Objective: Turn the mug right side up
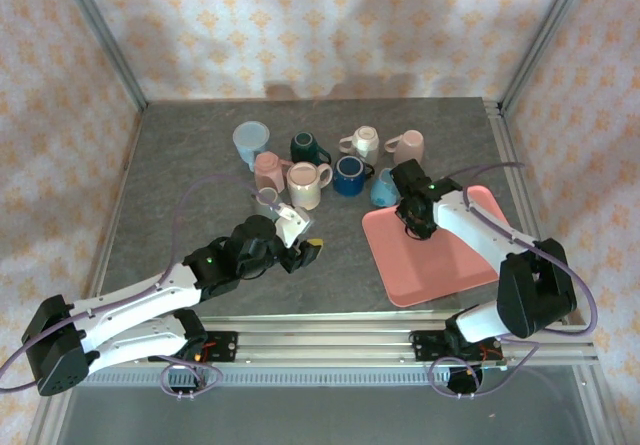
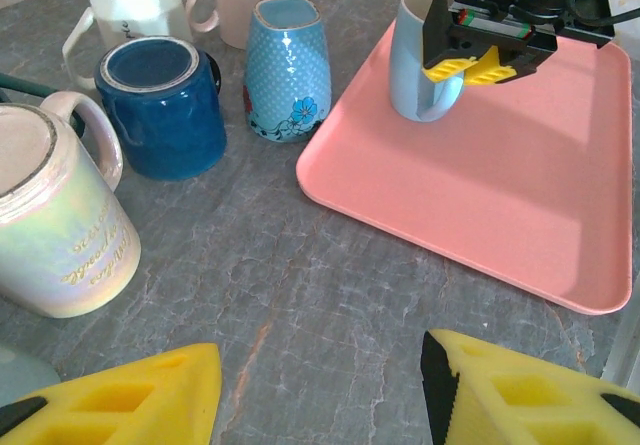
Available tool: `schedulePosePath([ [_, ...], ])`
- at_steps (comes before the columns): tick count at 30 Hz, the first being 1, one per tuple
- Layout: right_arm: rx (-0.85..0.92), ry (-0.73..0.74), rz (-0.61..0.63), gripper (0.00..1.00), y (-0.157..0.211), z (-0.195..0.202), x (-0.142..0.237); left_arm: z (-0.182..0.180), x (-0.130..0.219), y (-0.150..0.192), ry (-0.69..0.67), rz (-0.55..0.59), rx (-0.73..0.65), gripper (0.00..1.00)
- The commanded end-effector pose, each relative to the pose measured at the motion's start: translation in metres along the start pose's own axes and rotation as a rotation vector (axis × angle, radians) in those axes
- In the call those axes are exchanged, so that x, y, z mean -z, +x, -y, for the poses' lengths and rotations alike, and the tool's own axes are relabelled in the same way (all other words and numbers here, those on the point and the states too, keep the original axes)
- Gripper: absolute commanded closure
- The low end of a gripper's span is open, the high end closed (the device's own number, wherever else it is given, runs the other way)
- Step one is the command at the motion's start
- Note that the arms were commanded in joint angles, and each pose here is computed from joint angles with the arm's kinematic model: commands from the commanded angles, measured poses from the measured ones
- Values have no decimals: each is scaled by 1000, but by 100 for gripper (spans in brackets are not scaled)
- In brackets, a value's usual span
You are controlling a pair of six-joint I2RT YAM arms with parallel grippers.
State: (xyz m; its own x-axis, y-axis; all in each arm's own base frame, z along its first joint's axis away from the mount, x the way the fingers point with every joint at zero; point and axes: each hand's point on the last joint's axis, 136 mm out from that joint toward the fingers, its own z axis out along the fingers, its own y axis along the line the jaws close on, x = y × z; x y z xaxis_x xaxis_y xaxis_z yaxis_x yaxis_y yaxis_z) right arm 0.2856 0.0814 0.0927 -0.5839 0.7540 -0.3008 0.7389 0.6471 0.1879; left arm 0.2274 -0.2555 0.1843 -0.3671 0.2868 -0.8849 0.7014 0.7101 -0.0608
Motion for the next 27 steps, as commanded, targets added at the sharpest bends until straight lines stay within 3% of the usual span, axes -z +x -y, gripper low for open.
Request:
schedulePosePath([
  [1, 18, 37, 71, 82, -14, 3, 5, -3, 2, -9, -9, 5, -13, 44],
  [13, -4, 71, 99, 100, -50, 31, 9, 0, 3, -13, 3, 6, -13, 44],
  [27, 33, 79, 111, 100, -108, 53, -1, 2, 0, -15, 16, -7, -6, 44],
])
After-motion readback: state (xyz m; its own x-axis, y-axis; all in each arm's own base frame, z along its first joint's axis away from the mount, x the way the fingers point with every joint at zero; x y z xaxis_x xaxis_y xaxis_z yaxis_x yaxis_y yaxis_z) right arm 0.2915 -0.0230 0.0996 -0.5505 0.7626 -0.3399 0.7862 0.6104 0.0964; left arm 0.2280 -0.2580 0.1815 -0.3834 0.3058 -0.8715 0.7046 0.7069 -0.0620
